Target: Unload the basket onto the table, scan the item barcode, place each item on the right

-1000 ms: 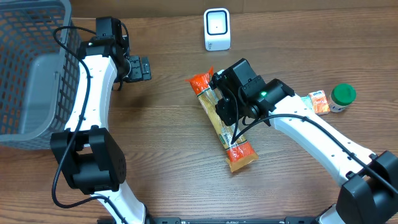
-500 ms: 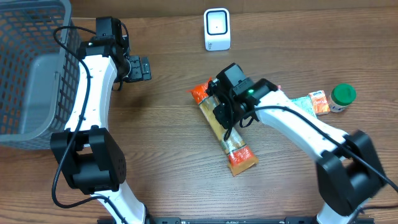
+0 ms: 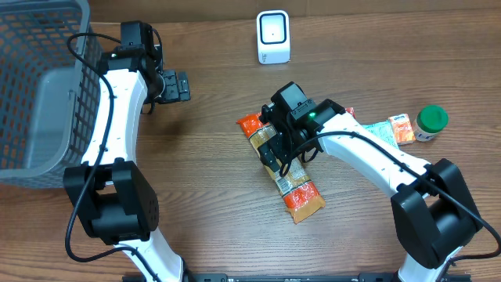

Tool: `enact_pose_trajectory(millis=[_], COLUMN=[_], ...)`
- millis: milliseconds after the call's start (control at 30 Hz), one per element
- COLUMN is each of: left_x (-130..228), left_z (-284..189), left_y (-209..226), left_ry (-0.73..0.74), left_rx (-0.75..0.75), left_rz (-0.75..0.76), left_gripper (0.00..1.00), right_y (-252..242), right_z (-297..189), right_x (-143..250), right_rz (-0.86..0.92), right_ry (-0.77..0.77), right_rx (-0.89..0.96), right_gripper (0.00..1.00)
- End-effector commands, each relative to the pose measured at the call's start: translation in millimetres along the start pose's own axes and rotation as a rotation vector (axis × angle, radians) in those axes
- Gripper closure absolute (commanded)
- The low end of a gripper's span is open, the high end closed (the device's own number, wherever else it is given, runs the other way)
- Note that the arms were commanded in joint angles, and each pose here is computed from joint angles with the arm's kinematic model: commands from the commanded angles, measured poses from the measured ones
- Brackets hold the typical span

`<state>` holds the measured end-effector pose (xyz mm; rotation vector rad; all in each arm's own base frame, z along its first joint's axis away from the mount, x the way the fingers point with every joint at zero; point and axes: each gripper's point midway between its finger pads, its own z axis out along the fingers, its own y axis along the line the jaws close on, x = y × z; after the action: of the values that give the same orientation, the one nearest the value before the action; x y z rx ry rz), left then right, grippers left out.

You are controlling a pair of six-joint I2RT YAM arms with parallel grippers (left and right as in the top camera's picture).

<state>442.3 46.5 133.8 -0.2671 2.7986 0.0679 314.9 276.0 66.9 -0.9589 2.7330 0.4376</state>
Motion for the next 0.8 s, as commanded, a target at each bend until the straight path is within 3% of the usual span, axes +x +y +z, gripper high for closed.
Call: enact_pose_trajectory(millis=[0,367,767], left_x=[0,0,0], left_z=[-2,-2,-2], left_y=[2,2,2], left_ry=[-0.003,-0.004,-0.003], left_rx=[-0.009,-0.009,-0.009], left_rz=[0.012,0.012,0.012], left_gripper=[0.00,0.00,0.00], right_y=[-4,-6,3], right_z=[2,43,47], right_x=[3,34,17], right_rz=[-0.012,-0.020,-0.055], right_ry=[-0.015,-0.022,-0.111], right_rx=[0.031,0.003,-0.020], right_gripper=[0.00,0.00,0.11])
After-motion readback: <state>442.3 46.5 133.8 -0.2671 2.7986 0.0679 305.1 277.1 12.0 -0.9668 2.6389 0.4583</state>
